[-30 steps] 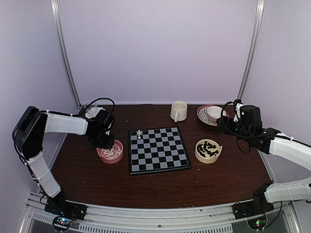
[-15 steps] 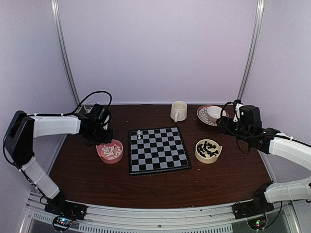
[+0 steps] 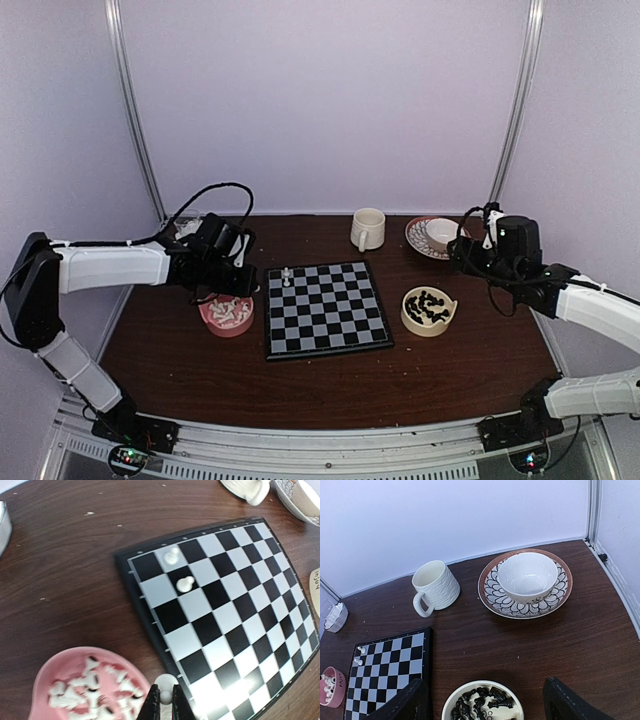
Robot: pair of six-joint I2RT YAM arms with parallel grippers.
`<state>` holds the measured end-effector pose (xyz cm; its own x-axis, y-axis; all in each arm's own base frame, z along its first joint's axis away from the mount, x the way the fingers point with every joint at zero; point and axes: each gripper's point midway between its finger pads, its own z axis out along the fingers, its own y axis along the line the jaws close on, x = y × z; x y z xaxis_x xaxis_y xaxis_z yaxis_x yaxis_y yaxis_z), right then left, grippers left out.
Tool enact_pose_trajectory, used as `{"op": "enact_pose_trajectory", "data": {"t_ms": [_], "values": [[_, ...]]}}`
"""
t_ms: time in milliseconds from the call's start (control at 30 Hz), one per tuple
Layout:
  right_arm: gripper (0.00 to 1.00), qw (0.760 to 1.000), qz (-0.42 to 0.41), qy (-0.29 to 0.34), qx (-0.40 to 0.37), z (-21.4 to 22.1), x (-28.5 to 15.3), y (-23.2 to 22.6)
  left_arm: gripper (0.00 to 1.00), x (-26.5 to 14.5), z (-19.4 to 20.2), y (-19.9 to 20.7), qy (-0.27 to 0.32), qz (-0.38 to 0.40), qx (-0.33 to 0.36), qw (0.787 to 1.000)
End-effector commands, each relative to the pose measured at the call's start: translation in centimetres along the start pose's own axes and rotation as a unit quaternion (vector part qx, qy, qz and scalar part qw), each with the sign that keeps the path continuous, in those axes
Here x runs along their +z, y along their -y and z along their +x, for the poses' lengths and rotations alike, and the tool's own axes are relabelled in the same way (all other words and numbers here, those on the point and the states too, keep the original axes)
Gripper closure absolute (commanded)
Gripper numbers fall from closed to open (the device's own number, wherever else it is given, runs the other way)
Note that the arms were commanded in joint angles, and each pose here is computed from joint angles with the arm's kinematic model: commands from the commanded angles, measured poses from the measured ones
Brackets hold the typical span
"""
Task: Set up the chess pieces on the board
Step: Place the pawn on c2.
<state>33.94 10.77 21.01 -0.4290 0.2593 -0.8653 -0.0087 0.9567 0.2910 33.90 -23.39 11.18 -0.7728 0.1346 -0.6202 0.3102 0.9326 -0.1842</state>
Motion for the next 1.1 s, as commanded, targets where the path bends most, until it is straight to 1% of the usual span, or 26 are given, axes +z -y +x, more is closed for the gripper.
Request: {"op": "enact_pose_trajectory", "data": {"t_ms": [0, 100, 167, 367, 567, 867, 1067], "values": [[0.17, 1.0, 0.0, 0.015, 0.004, -0.3, -0.2, 0.0, 0.95, 1.6, -2.3, 3.5, 0.031, 0.054, -0.037, 0.997], [0.17, 1.0, 0.001, 0.017, 0.005, -0.3, -0.2, 0.1, 0.95, 2.8, -3.2, 4.7, 0.053, 0.058, -0.034, 0.996], [0.18, 1.0, 0.001, 0.017, 0.005, -0.3, -0.2, 0.1, 0.95, 3.6, -3.4, 4.7, 0.056, 0.05, -0.024, 0.997], [0.17, 1.0, 0.004, 0.02, 0.004, -0.3, -0.3, 0.2, 0.96, 5.8, -2.8, 4.5, 0.037, 0.03, 0.011, 0.999], [0.17, 1.0, 0.004, 0.016, 0.004, -0.2, 0.0, 0.2, 0.96, 7.1, -2.4, 4.9, 0.005, 0.017, 0.044, 0.999], [0.17, 1.0, 0.005, 0.014, 0.003, 0.0, 0.1, 0.2, 0.96, 8.7, -1.8, 4.6, -0.016, -0.001, 0.056, 0.998], [0.17, 1.0, 0.005, 0.01, 0.003, 0.2, 0.3, 0.2, 0.95, 8.9, -1.6, 4.4, -0.024, -0.01, 0.063, 0.998]]}}
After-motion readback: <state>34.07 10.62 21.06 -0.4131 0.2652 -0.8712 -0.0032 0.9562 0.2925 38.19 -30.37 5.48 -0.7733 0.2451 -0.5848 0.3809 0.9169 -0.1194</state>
